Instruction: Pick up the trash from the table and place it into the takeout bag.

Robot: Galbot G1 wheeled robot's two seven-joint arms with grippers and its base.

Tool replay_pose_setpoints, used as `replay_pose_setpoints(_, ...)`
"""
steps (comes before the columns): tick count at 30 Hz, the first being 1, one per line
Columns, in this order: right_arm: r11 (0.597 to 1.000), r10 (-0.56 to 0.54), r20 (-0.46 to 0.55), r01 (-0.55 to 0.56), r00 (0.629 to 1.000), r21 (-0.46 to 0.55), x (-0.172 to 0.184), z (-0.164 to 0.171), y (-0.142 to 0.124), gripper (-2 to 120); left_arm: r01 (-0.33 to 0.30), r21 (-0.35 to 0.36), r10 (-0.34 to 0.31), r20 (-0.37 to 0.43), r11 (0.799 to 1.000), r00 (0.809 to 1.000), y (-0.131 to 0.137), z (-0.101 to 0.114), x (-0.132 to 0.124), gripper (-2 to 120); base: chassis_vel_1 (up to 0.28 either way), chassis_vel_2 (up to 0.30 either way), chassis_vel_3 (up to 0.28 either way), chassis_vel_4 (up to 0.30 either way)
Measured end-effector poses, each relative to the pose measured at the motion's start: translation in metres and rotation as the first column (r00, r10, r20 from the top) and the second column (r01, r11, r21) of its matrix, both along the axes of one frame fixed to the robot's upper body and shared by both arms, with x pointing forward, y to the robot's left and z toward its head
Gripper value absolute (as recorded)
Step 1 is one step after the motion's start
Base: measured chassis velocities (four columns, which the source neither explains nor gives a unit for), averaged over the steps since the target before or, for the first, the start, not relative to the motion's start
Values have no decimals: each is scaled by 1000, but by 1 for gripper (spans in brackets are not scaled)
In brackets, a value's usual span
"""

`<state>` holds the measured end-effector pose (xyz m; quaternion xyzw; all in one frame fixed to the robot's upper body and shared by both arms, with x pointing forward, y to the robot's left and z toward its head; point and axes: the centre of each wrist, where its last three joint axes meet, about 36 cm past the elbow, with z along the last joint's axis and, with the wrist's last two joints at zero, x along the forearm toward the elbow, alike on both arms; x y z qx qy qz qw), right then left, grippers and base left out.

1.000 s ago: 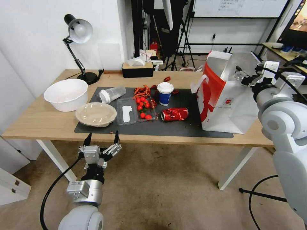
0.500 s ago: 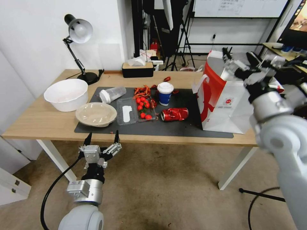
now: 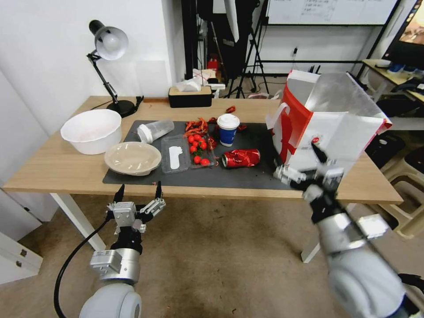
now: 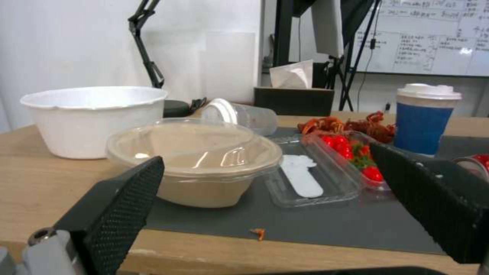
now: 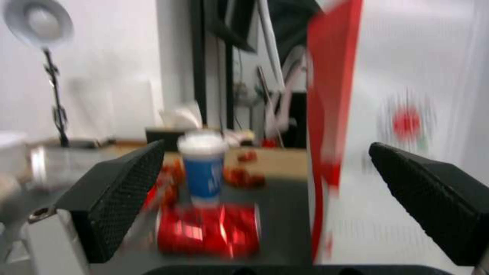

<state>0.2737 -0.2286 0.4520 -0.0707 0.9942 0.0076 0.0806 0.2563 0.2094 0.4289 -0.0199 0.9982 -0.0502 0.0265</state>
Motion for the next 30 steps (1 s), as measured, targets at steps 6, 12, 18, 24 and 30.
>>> replay_pose_setpoints(6,1000,-30,-81,30,996,-9,-27,-50,11,100,-2,0,2,3,1000,1000,1,-1,0,100,0,0,0,0)
replay_pose_setpoints(12,999,-32,-99,32,995,-9,-31,-59,13,100,-3,0,3,6,1000,1000,1,-1,-1,100,0,0,0,0)
replay_pose_setpoints(18,1000,-26,-89,26,996,-2,-24,-54,15,100,-8,4,8,8,1000,1000,3,-2,-1,100,0,0,0,0)
replay_pose_setpoints(24,999,-23,-88,25,996,21,-16,-42,25,100,-10,6,10,8,1000,1000,3,-2,-1,100,0,0,0,0)
replay_pose_setpoints(30,997,-38,-107,45,994,65,3,-15,40,100,-10,7,10,6,1000,1000,3,-4,-1,100,0,0,0,0)
